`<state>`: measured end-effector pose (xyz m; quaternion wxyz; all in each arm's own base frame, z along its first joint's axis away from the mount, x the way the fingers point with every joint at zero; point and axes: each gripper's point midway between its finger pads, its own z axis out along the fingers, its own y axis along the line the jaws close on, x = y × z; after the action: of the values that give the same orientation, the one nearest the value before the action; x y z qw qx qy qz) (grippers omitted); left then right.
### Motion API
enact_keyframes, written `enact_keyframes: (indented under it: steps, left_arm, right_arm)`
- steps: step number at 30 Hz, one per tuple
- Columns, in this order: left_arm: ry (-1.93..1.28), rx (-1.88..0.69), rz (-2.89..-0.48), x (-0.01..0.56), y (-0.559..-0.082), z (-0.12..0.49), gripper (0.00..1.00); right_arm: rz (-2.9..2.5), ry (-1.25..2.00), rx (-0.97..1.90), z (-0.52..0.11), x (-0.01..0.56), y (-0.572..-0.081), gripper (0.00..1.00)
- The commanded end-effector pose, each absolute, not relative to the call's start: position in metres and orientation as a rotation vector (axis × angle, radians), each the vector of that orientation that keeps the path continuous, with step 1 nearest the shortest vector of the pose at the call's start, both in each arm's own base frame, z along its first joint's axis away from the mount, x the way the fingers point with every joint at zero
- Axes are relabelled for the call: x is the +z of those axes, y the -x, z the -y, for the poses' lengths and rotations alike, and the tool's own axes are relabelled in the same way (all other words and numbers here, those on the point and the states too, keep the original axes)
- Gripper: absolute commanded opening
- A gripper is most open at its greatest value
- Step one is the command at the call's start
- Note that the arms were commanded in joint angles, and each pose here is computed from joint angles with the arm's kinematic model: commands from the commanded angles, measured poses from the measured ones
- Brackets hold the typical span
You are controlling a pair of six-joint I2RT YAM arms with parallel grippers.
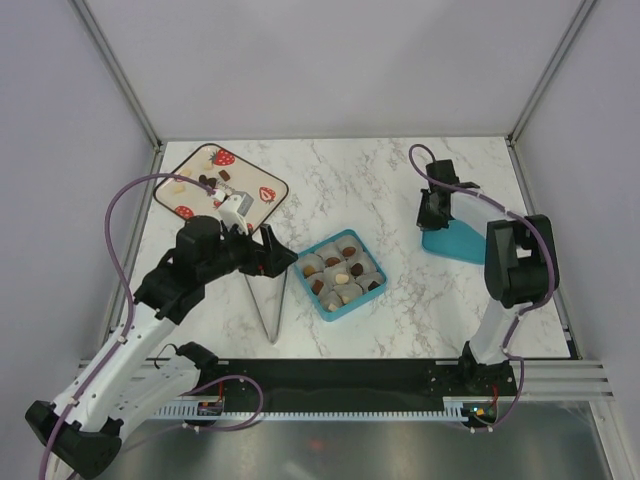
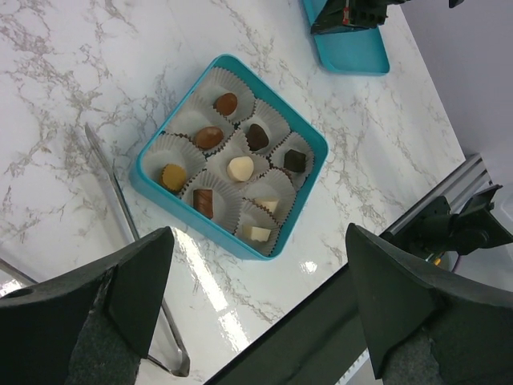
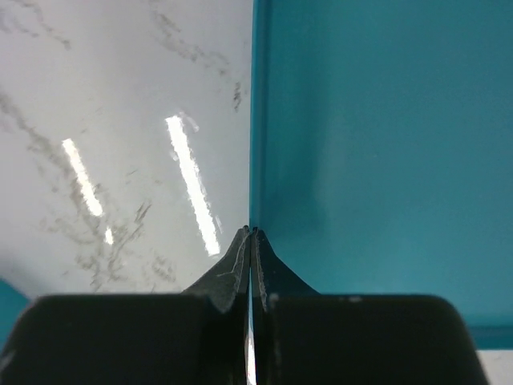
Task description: Pack the chocolate
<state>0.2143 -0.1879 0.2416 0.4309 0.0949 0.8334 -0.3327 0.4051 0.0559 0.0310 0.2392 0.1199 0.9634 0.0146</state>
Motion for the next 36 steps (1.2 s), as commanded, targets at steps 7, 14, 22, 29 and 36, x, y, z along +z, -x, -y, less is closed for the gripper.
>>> enact_keyframes:
  steps: [7, 14, 22, 29, 36]
  left_arm:
    - [-0.348, -0.888, -1.893, 0.272, -0.208, 0.193, 0.95]
    - [-0.318, -0.862, -1.875, 0.277, -0.214, 0.190, 0.95]
    - [-0.122, -1.336, -1.813, 0.323, -0.194, 0.227, 0.95]
    - [0.052, -1.804, -1.674, 0.370, -0.210, 0.265, 0.95]
    - [0.362, -2.284, -1.494, 0.396, -0.239, 0.278, 0.98]
  right_arm:
    - [-2.471, -0.178, 0.230, -0.096, 0.125, -0.375, 0.00]
    - [-2.303, -0.039, 0.537, -0.147, 0.202, -0.353, 0.00]
    - [-1.920, -0.118, 0.937, -0.185, 0.333, -0.347, 0.00]
    - [-1.520, -0.216, 1.219, -0.198, 0.432, -0.347, 0.00]
    - [-1.291, -0.138, 1.264, -0.209, 0.477, -0.330, 0.00]
